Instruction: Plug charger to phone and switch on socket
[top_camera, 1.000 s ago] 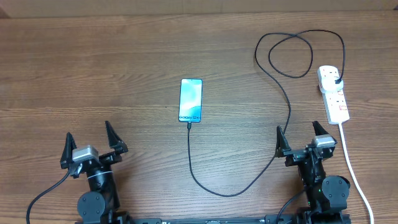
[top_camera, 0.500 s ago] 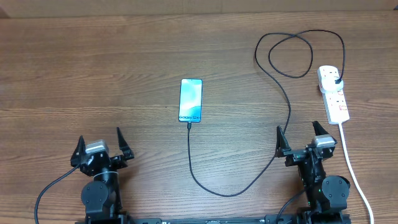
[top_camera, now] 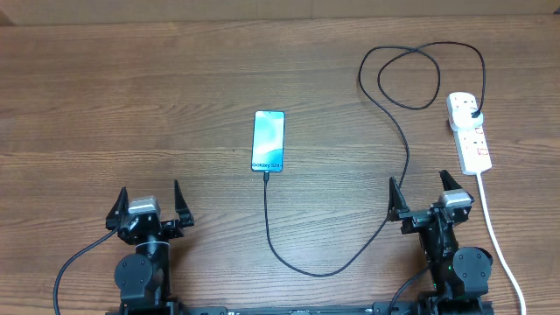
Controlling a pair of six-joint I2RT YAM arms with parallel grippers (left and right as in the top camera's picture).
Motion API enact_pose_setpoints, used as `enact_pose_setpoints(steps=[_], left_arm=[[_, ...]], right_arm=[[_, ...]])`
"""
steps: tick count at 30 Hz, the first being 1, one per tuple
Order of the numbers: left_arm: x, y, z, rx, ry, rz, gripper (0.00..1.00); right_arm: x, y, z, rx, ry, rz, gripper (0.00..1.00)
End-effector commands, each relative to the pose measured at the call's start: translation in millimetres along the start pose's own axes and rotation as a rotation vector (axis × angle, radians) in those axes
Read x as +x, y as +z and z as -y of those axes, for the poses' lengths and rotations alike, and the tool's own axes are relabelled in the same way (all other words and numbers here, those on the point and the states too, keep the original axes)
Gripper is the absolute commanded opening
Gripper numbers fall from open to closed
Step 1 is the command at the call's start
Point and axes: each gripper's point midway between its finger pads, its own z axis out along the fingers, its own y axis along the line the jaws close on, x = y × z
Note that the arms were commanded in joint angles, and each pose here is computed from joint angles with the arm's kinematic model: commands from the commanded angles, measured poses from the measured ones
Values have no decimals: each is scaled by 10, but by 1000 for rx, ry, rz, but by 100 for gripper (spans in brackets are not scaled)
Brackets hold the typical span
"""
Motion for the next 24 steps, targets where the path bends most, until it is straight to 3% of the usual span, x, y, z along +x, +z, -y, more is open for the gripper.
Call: enact_pose_setpoints(steps=[1,24], left_arm=[[-3,-4,27,18,18,7,100],[-4,-3,9,8,-34,7,100]], right_arm=[[22,1,6,5,5,2,100],[22,1,6,5,5,2,100]])
